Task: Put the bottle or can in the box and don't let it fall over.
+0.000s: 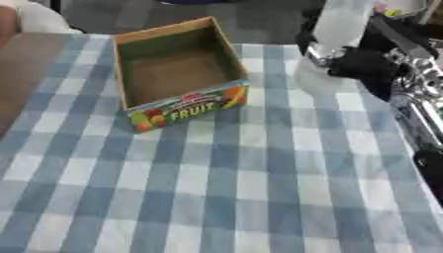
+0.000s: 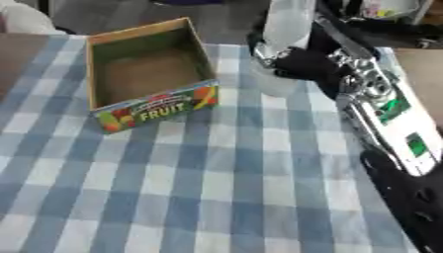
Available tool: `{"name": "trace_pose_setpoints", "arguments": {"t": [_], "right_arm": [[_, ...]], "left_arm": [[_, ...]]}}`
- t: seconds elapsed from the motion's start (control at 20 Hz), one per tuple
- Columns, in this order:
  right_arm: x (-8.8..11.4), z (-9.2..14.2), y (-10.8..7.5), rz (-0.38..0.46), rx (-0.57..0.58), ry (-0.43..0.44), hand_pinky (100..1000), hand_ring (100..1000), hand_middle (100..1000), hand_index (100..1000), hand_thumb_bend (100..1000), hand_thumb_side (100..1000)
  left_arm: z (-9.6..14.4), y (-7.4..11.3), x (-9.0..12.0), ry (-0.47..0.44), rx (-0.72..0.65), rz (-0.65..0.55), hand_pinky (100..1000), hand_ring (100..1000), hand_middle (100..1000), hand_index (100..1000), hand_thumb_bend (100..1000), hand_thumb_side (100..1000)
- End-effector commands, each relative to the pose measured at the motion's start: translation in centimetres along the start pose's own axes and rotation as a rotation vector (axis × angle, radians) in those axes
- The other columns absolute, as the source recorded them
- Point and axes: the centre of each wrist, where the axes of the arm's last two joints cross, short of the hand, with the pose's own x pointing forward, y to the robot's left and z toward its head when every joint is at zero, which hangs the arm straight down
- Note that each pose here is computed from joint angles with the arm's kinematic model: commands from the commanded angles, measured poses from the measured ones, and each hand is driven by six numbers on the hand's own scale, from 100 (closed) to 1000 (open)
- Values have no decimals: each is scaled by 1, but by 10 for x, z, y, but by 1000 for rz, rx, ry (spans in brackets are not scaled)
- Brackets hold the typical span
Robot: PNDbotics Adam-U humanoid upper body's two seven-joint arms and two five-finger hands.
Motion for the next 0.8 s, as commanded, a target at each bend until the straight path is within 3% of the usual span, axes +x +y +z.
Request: {"name": "trace_pose_setpoints", "arguments": {"t": [0.05,0.25,0.8], "right_arm": [[6,-12,-1,35,-28,-22,799,898,896,296,100,100],[2,-18,0,45,-33,-26,794,891,895,306,100,100],[13,-63,18,12,-92,-89,787,880,894,322,100,100]], "left_arm": [[-7,2,11,-44,-20,-15,1000,492,600,754,788,385],[-7,2,11,-44,-23,-14,1000,491,599,753,789,383],[-14,-7,18,-73,-59,14,1000,489,598,751,793,380]]}}
